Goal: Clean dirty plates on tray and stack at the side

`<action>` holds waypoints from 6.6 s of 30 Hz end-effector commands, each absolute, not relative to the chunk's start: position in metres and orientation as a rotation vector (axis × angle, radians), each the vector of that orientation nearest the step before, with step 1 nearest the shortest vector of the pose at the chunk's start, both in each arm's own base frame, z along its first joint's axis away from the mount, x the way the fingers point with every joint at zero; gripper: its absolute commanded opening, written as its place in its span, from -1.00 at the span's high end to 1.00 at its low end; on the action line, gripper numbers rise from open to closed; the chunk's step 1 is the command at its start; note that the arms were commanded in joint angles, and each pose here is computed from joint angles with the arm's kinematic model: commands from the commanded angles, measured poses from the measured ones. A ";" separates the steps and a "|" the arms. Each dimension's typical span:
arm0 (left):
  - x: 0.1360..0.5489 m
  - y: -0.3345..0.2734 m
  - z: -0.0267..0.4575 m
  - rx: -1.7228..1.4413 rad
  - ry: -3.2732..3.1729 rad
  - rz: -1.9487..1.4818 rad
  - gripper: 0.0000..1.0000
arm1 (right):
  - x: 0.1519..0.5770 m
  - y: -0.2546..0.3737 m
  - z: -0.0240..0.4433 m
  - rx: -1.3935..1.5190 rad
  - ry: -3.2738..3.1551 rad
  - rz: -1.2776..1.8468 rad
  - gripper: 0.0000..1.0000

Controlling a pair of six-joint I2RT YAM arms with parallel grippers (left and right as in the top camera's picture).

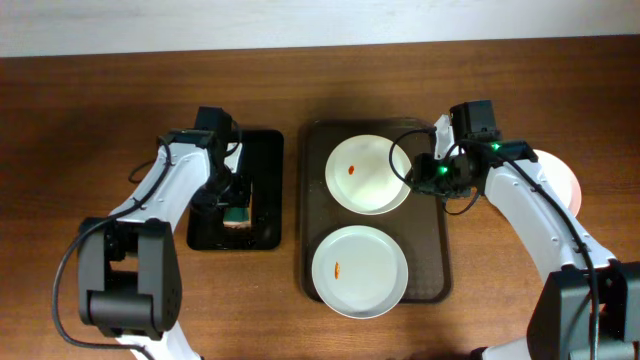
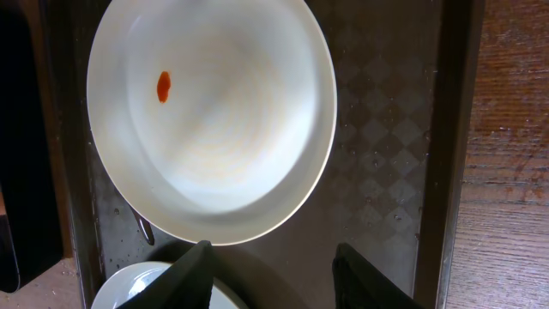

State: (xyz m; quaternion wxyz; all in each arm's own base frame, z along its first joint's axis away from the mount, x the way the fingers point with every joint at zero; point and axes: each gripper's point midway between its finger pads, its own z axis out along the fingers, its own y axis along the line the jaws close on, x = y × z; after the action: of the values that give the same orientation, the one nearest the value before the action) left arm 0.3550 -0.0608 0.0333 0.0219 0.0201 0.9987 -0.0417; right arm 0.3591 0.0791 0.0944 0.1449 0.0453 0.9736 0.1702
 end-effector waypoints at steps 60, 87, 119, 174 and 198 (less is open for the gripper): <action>0.383 -0.351 0.016 0.456 2.734 -0.820 1.00 | 0.386 0.063 -0.001 0.108 2.920 0.320 0.92; 0.466 -0.229 0.077 0.455 2.452 0.525 1.00 | 0.364 0.058 -0.005 0.200 3.012 0.288 0.92; 0.366 -0.039 0.014 -0.022 2.959 -0.021 0.46 | 0.372 0.059 -0.004 0.091 2.980 0.286 0.89; 0.312 0.056 0.269 -0.397 2.363 -0.055 -0.99 | 0.402 0.354 0.294 -0.732 1.833 -0.215 0.92; 0.312 0.056 0.269 -0.397 2.364 -0.055 -0.99 | 0.398 0.285 0.256 -0.204 2.238 0.078 0.92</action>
State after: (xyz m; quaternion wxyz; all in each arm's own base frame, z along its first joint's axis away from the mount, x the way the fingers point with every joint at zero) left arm 0.3119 0.0576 0.2607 0.3529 -0.1525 0.9231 -0.0130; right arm 0.4032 0.2976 0.2252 0.4220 -0.1851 0.8867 -0.0384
